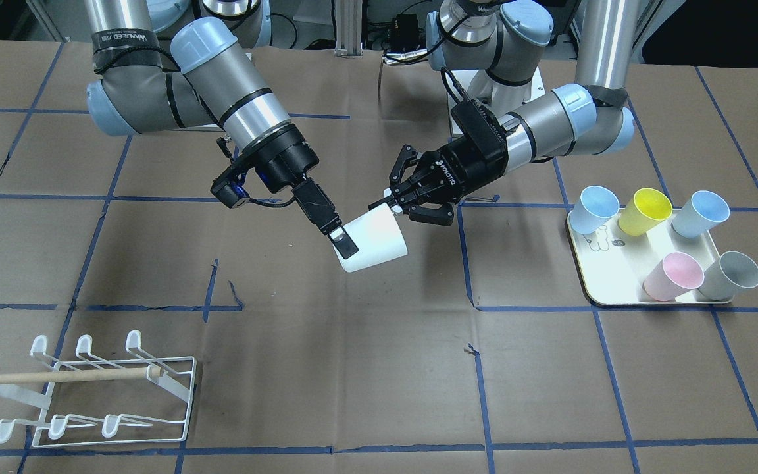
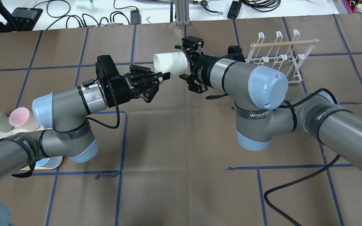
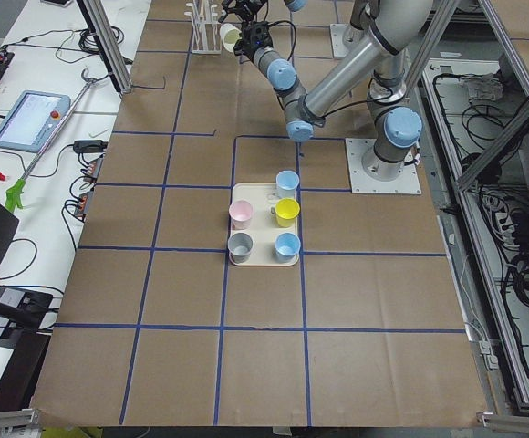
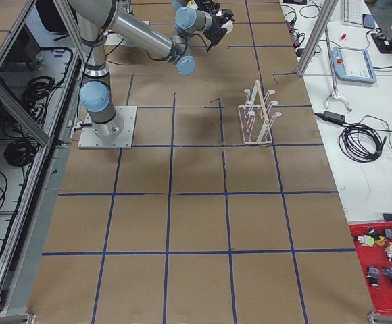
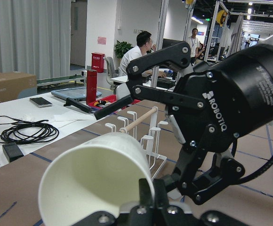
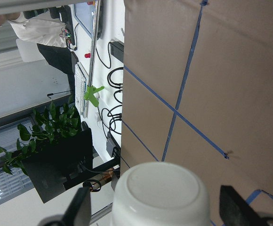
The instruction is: Transfer IKEA cup to right arm and place on rack
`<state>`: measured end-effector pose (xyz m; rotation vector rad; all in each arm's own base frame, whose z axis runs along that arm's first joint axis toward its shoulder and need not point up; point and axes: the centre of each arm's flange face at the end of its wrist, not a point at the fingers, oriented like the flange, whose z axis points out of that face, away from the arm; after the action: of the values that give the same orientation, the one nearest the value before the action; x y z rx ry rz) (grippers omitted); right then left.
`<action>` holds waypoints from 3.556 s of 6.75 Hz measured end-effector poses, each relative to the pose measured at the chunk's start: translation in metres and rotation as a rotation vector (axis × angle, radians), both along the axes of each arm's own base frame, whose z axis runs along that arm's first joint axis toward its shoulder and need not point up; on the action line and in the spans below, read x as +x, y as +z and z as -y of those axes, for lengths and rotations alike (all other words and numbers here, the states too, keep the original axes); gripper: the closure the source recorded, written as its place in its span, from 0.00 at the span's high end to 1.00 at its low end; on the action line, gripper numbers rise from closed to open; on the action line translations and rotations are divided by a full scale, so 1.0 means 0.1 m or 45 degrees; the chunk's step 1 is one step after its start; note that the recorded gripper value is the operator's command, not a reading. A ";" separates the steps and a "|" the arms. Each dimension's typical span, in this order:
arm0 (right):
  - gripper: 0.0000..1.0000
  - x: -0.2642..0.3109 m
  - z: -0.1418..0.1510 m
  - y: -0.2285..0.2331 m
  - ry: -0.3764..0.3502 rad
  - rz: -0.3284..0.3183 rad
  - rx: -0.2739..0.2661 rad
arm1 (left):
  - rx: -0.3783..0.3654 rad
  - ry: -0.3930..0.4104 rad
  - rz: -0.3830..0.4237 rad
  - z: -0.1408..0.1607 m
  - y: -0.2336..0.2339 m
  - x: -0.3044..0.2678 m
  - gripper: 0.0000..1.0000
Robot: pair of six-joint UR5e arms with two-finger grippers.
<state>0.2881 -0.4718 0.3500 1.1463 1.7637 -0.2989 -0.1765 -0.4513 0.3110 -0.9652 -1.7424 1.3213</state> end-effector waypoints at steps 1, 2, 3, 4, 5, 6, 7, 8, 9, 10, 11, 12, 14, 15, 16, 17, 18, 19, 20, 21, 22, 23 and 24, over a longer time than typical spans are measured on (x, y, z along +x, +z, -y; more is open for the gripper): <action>0.91 0.03 0.01 -0.01 0.005 0.001 0.001 | 0.000 0.000 0.000 0.00 0.00 0.00 0.01; 0.74 0.04 0.02 -0.01 0.005 0.007 0.006 | 0.003 0.002 -0.002 0.00 0.00 0.00 0.02; 0.58 0.05 0.02 -0.01 0.000 0.015 0.013 | 0.010 0.004 -0.005 0.00 0.00 0.00 0.03; 0.53 0.05 0.02 -0.01 -0.001 0.020 0.016 | 0.014 0.006 -0.007 0.00 0.00 0.00 0.03; 0.45 0.05 0.02 0.00 -0.001 0.022 0.016 | 0.017 0.007 -0.008 0.01 0.01 0.00 0.03; 0.43 0.05 0.02 0.00 0.000 0.024 0.015 | 0.018 0.008 -0.008 0.01 0.00 0.00 0.11; 0.42 0.05 0.02 0.01 0.001 0.026 0.013 | 0.019 0.010 -0.008 0.01 0.01 0.00 0.44; 0.39 0.05 0.02 0.01 0.003 0.027 0.011 | 0.020 0.016 -0.009 0.02 0.02 0.00 0.68; 0.39 0.05 0.01 0.01 0.009 0.029 0.010 | 0.021 0.025 -0.011 0.02 0.03 0.01 0.82; 0.39 0.05 0.01 0.01 0.011 0.028 0.011 | 0.029 0.035 -0.019 0.02 0.05 0.01 0.93; 0.39 0.05 0.02 0.01 0.011 0.028 0.011 | 0.038 0.043 -0.029 0.02 0.06 0.01 0.98; 0.36 0.04 0.02 0.01 0.010 0.028 0.009 | 0.043 0.047 -0.035 0.02 0.07 0.01 0.98; 0.36 -0.02 0.08 0.05 0.017 -0.001 -0.032 | 0.058 0.072 -0.050 0.04 0.09 0.09 0.98; 0.35 -0.08 0.17 0.12 0.055 -0.085 -0.130 | 0.053 0.109 -0.058 0.07 0.10 0.24 0.99; 0.33 -0.20 0.28 0.20 0.109 -0.214 -0.259 | 0.038 0.158 -0.075 0.12 0.12 0.51 0.99; 0.32 -0.34 0.36 0.25 0.154 -0.336 -0.363 | 0.029 0.200 -0.095 0.17 0.15 0.78 0.99; 0.32 -0.52 0.45 0.26 0.172 -0.451 -0.443 | 0.046 0.252 -0.110 0.25 0.17 0.97 0.99; 0.32 -0.74 0.55 0.28 0.173 -0.578 -0.515 | 0.102 0.356 -0.116 0.40 0.23 1.10 0.99; 0.32 -0.98 0.65 0.31 0.202 -0.741 -0.607 | 0.188 0.496 -0.112 0.62 0.29 1.22 0.99; 0.30 -1.19 0.73 0.34 0.267 -0.940 -0.716 | 0.305 0.614 -0.094 0.83 0.33 1.31 0.99; 0.25 -1.36 0.83 0.39 0.327 -1.132 -0.811 | 0.436 0.714 -0.046 1.01 0.37 1.31 0.99; 0.22 -1.49 0.94 0.43 0.374 -1.277 -0.876 | 0.579 0.820 0.052 1.18 0.44 1.22 0.99; 0.22 -1.58 1.10 0.40 0.404 -1.372 -0.924 | 0.751 0.926 0.193 1.28 0.57 1.07 0.99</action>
<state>0.1298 -0.5816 0.3899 0.1057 2.3531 -1.4121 -0.0696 -0.5793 0.3678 -0.0833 -2.5324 1.0209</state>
